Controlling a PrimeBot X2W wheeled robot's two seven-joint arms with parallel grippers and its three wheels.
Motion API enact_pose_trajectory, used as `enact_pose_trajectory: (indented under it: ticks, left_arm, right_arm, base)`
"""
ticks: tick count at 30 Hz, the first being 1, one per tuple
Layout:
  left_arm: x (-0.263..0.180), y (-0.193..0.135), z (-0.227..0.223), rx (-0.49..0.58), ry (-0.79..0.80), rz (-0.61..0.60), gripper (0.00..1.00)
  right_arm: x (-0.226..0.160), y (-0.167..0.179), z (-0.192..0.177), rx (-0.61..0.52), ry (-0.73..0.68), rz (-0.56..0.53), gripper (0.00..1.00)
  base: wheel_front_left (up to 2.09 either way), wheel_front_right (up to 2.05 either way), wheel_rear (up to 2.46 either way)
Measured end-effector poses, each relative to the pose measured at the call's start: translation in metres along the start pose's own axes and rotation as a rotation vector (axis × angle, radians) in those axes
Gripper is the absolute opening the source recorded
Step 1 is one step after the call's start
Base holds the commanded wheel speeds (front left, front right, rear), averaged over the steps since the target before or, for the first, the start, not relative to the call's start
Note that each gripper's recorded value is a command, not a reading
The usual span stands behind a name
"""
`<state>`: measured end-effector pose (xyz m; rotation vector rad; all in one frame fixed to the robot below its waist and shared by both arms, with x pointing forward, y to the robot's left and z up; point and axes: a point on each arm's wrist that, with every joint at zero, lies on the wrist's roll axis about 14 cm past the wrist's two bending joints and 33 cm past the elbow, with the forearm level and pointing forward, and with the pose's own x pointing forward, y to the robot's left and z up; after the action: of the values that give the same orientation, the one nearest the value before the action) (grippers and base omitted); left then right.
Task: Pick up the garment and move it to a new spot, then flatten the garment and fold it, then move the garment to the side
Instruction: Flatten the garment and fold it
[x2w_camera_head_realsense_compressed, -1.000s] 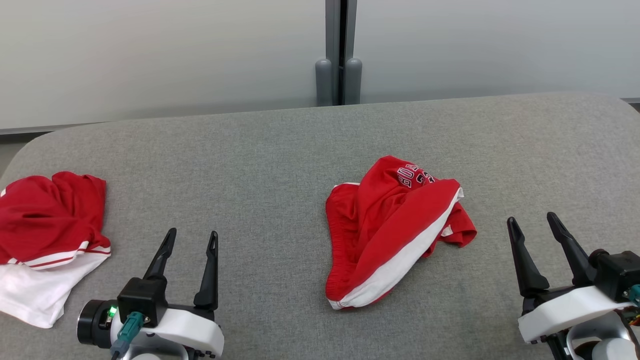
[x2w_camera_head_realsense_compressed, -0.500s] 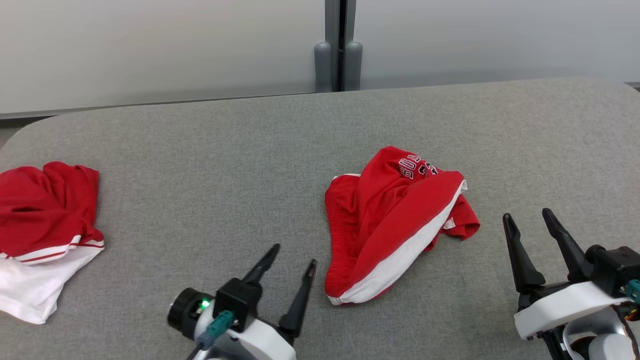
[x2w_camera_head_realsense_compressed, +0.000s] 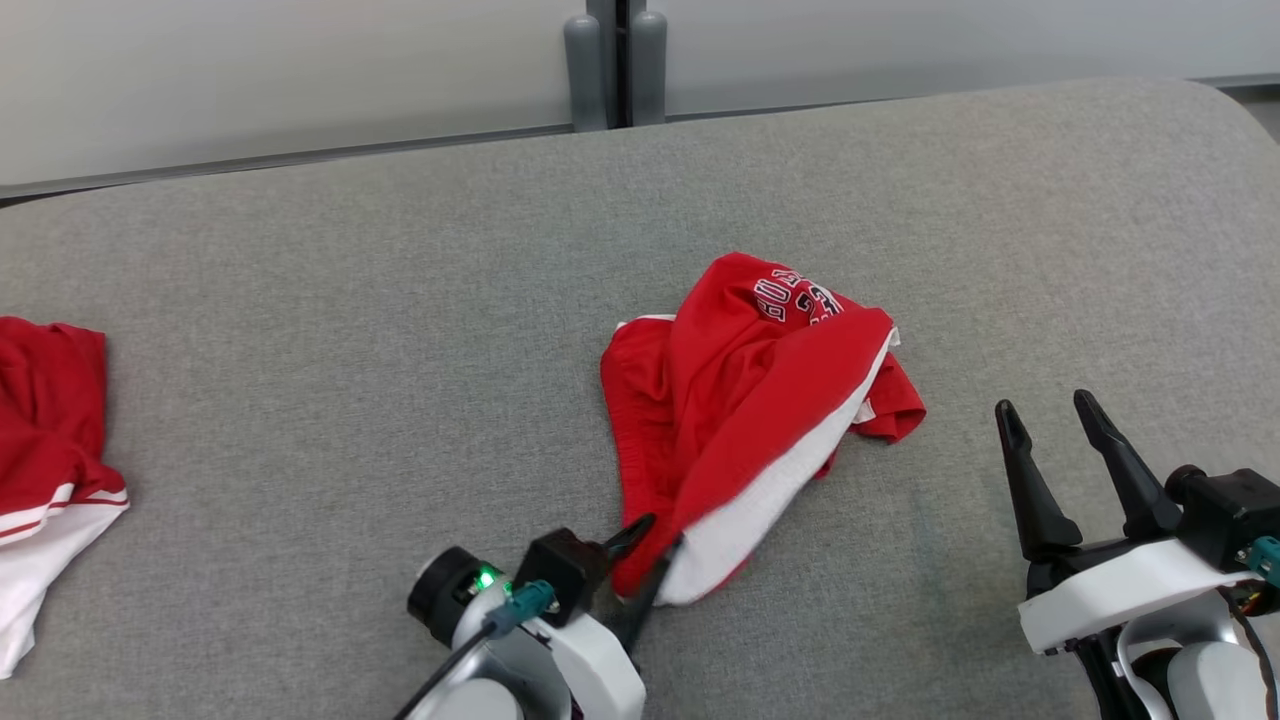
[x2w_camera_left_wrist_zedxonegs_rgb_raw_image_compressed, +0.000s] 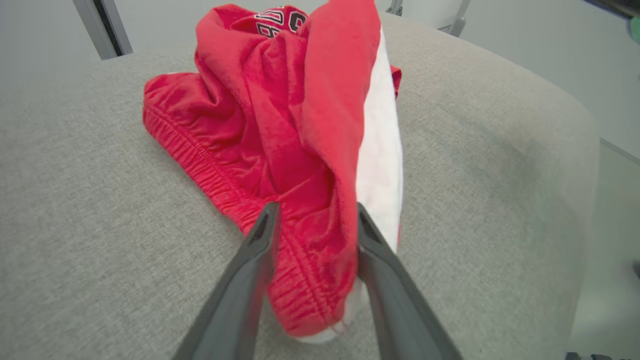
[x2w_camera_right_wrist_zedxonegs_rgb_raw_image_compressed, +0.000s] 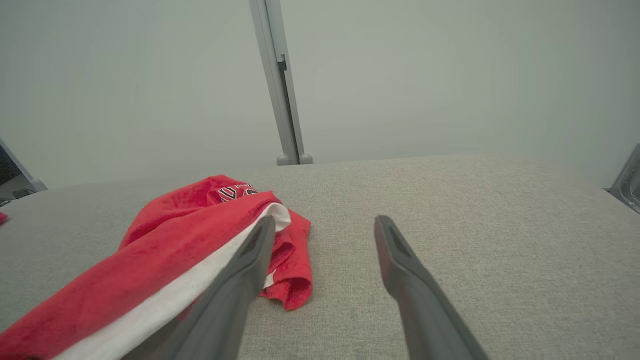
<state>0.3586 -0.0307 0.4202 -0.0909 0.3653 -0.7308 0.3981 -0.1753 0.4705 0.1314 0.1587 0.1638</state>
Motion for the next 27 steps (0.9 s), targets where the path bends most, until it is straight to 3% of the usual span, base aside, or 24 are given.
enact_pose_trajectory:
  ticks: [13,22,23,24,27]
  left_arm:
    - [0.002,0.071,0.031,-0.021,-0.108,0.191,0.00]
    - [0.001,0.114,0.022,-0.042,-0.060,0.294,0.00]
    - [0.001,0.115,0.019,-0.046,-0.053,0.297,0.26]
    - [0.001,0.116,0.017,-0.049,-0.053,0.298,1.00]
    - [0.001,0.114,0.019,-0.055,-0.074,0.301,1.00]
  right_arm:
    - [0.007,-0.008,-0.009,0.022,0.018,-0.022,1.00]
    - [0.018,-0.011,-0.015,0.029,0.034,-0.023,1.00]
    - [0.019,-0.012,-0.015,0.030,0.035,-0.023,1.00]
    - [0.020,-0.012,-0.015,0.030,0.035,-0.023,1.00]
    - [0.022,-0.012,-0.015,0.030,0.034,-0.021,1.00]
  base:
    - [0.00,0.00,0.00]
    - [0.00,0.00,0.00]
    - [0.00,0.00,0.00]
    - [0.00,0.00,0.00]
    - [0.00,0.00,0.00]
